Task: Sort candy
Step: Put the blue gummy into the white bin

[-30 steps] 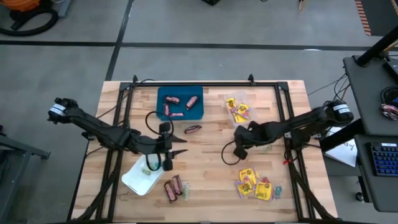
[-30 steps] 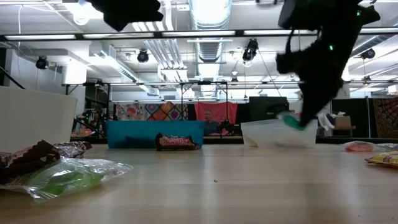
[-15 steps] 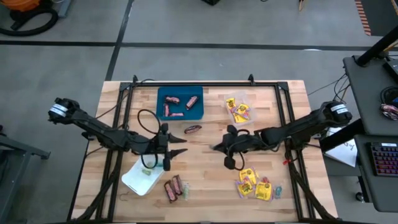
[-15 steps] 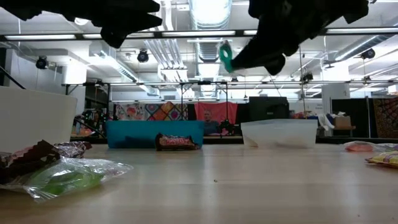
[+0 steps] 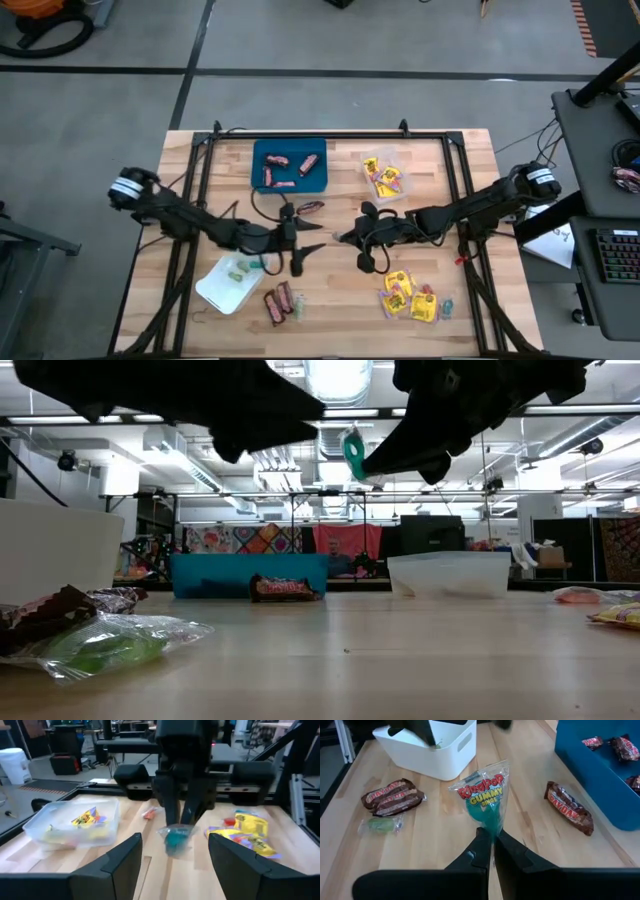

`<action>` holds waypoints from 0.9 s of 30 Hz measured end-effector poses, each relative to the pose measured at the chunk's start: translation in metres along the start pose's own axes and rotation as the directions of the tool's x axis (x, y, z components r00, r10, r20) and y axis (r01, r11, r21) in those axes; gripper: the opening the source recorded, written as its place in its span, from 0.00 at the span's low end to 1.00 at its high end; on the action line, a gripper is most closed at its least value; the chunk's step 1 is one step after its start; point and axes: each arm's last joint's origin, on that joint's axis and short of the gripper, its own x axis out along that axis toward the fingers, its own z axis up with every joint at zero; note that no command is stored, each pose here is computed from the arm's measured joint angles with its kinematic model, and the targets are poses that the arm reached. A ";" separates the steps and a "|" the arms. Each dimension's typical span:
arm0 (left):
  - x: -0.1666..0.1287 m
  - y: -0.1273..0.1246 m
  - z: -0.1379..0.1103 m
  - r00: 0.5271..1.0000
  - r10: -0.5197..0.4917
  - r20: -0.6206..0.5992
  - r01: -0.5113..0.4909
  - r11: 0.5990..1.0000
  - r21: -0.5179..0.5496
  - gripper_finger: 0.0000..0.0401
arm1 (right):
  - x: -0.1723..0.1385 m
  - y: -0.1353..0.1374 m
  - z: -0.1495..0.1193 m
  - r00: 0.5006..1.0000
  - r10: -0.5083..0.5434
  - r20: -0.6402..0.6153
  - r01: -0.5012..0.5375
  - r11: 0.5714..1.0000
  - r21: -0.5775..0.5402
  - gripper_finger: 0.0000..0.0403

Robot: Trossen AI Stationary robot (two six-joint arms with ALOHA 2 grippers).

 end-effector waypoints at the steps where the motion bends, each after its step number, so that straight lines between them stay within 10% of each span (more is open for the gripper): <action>1: 0.004 -0.001 -0.002 1.000 0.005 -0.006 -0.005 1.000 0.004 0.53 | 0.000 0.000 0.000 1.000 0.000 0.000 0.000 1.000 0.000 0.03; 18: 0.043 -0.003 -0.012 0.999 0.048 -0.026 -0.046 0.995 0.084 0.51 | 0.000 0.000 0.000 1.000 0.000 0.001 0.000 1.000 0.001 0.03; 27: 0.043 -0.003 -0.011 0.999 0.047 -0.025 -0.045 0.995 0.084 0.26 | 0.000 0.000 0.000 1.000 0.000 0.002 0.000 1.000 -0.006 0.03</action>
